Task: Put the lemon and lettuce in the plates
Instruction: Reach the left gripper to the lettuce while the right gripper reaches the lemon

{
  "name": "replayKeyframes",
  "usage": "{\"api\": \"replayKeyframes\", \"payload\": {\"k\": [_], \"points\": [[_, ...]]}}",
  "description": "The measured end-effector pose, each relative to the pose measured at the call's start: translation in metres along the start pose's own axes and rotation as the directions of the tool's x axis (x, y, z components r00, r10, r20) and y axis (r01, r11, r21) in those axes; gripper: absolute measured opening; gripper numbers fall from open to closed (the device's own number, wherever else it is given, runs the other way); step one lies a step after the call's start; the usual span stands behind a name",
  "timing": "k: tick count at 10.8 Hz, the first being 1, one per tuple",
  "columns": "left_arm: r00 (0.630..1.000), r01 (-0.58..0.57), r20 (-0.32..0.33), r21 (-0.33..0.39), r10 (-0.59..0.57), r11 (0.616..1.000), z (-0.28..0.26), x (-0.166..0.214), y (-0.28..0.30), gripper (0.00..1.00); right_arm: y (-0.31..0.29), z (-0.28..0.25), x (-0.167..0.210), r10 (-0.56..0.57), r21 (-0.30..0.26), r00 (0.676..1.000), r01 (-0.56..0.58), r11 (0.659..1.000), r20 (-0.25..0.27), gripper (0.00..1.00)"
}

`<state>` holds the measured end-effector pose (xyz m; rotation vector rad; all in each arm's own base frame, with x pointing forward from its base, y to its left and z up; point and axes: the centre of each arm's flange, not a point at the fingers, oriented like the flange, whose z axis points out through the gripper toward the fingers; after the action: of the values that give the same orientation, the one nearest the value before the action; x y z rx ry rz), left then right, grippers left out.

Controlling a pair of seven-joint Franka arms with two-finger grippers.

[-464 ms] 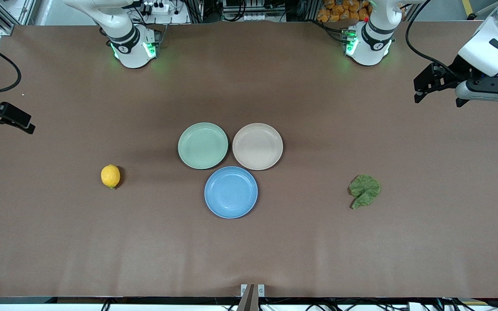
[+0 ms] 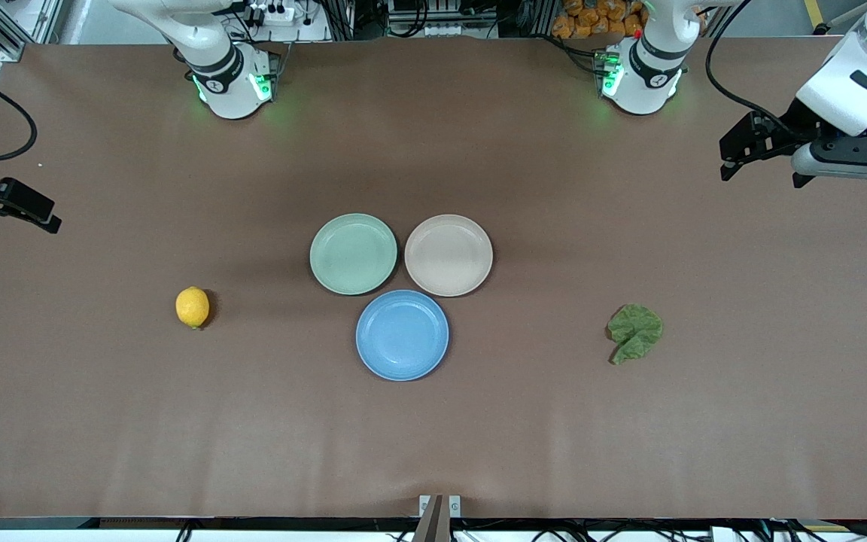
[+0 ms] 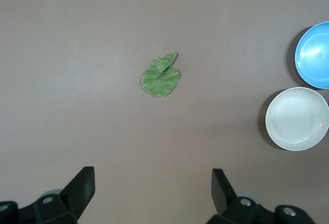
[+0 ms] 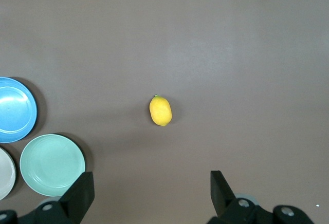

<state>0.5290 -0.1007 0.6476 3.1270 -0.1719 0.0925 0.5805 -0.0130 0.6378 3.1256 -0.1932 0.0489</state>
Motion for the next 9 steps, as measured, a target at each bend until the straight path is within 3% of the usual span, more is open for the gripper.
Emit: {"api": "replayKeyframes", "payload": {"k": [5,9], "points": [[0.996,-0.004,0.086,-0.014,0.005,1.0,0.06,0.03,0.0,1.0,0.0,0.001,0.0,0.0,0.0,1.0,0.0,1.0,0.002,1.0],[0.991,-0.013,0.131,-0.039,0.018,0.999,0.145,0.069,0.006,1.0,-0.001,0.017,0.005,0.0,-0.001,1.0,0.0,1.0,0.004,1.0]]}}
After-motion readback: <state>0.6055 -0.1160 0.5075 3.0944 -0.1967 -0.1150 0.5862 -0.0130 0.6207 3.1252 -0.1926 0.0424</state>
